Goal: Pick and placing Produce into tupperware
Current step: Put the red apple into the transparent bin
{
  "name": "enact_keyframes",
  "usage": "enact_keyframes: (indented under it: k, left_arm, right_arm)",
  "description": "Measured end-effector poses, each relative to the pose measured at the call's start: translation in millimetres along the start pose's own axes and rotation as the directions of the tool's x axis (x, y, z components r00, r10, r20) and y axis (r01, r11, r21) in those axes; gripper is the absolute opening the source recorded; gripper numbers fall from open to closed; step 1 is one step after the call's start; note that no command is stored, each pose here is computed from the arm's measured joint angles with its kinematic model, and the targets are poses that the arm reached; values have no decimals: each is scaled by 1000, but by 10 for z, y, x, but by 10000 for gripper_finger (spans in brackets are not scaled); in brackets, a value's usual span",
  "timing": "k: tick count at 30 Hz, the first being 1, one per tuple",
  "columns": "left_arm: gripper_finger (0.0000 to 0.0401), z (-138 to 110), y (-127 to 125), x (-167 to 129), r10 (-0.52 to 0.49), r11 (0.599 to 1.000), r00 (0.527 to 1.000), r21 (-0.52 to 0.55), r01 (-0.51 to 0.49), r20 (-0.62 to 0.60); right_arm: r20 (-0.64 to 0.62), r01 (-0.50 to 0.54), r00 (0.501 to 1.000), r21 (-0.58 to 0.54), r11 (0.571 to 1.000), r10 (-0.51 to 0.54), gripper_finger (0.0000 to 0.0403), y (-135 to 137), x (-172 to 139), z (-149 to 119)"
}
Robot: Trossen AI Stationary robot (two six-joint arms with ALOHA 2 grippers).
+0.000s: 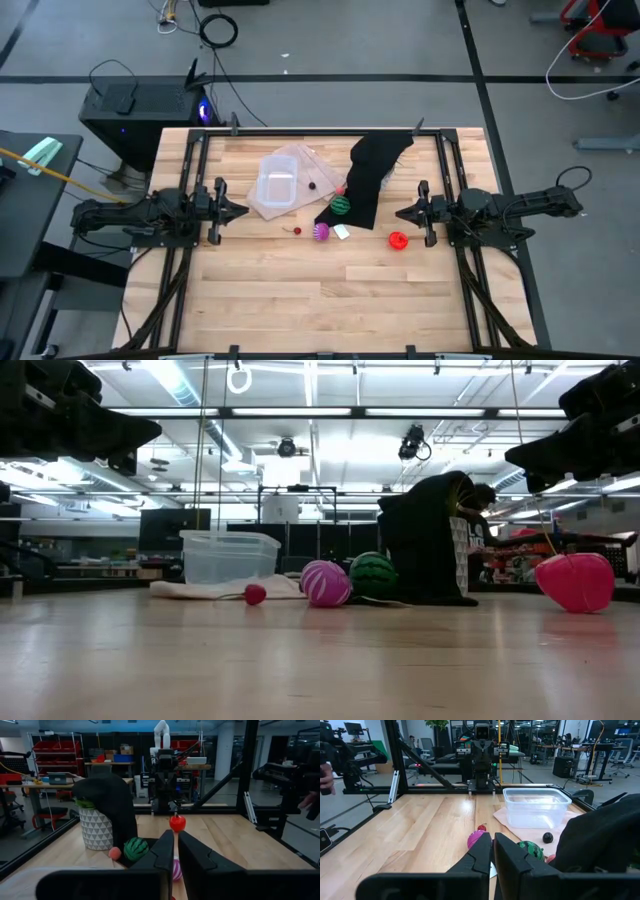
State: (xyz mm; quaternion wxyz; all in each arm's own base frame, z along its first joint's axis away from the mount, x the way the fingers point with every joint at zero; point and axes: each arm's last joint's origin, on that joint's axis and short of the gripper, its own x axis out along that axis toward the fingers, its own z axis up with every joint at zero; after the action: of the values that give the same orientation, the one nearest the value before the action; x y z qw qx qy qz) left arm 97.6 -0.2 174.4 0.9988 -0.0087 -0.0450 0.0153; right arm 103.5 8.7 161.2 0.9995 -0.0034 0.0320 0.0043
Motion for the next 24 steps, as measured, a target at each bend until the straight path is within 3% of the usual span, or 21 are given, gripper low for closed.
enact_keyframes:
  k: [20, 24]
  left_arm:
    - [27, -2, 0, 0, 0, 1000, 1000, -25, 0, -3]
    - [33, -2, 0, 0, 0, 1000, 1000, -25, 0, -3]
  right_arm:
    - [0, 0, 1000, 0, 1000, 0, 30, 0, 0, 0]
    - [0, 0, 1000, 57, 998, 0, 30, 0, 0, 0]
